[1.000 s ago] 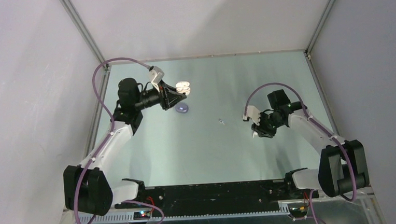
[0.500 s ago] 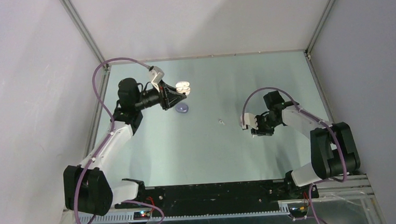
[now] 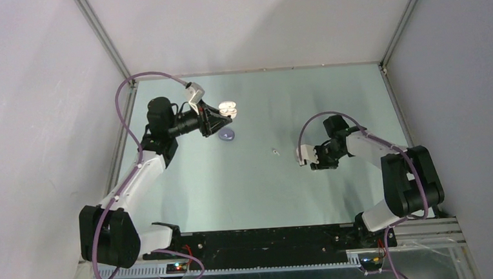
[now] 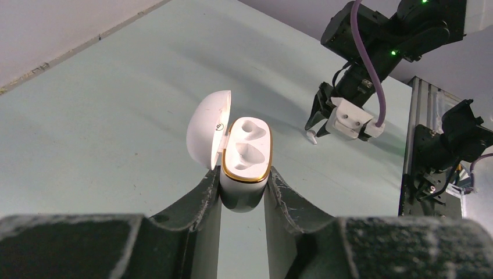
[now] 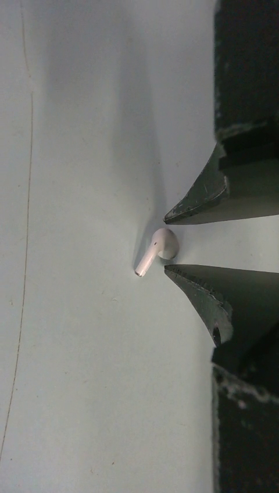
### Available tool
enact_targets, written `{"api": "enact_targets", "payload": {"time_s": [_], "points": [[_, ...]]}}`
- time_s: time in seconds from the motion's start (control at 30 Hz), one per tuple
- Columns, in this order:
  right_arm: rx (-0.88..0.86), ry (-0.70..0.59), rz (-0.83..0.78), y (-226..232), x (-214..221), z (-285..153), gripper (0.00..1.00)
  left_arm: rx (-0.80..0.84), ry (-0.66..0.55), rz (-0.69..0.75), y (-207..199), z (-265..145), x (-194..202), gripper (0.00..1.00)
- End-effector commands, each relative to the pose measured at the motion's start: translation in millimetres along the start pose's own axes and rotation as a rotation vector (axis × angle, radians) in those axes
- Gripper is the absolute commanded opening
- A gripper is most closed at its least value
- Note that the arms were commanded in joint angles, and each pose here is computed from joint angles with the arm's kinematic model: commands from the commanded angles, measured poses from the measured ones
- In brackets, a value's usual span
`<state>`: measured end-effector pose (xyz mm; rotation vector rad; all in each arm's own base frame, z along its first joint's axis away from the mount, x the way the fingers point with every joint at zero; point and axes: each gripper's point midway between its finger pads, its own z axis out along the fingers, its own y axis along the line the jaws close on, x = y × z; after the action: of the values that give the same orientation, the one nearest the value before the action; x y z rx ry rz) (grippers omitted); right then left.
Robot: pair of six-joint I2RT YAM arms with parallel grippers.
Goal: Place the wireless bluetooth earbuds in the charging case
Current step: Adjust the earbud at the center of the board.
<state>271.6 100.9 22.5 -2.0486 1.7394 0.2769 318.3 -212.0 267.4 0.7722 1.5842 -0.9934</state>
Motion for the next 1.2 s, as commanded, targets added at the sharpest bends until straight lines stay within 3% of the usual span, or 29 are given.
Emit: {"api": "enact_targets", "payload": {"time_s": [0.0, 0.43, 0.57, 0.77, 0.87, 1.03, 1.17], "points": [[-0.024, 0.002, -0.074, 1, -3, 6, 0.36, -0.003, -0.022, 0.042, 1, -1, -13, 0.0], [-0.073, 0.041, -0.096, 10, 4, 10, 0.37, -0.005, -0.015, 0.05, 1, -2, -11, 0.0], [-0.101, 0.045, -0.039, 10, 3, 8, 0.31, -0.002, -0.016, 0.051, 1, -1, -12, 0.0], [-0.15, 0.022, 0.199, 12, -15, 3, 0.27, -0.001, -0.016, 0.054, 1, -1, -11, 0.0], [-0.173, 0.027, 0.394, 18, -26, 3, 0.24, -0.005, -0.02, 0.058, 1, -2, -12, 0.0], [-0.119, 0.067, 0.764, 9, -40, 5, 0.21, -0.009, -0.021, 0.057, 2, -2, -12, 0.0], [-0.043, 0.111, 0.928, -1, -46, 8, 0.22, -0.005, -0.021, 0.054, 2, -1, -11, 0.0]]}}
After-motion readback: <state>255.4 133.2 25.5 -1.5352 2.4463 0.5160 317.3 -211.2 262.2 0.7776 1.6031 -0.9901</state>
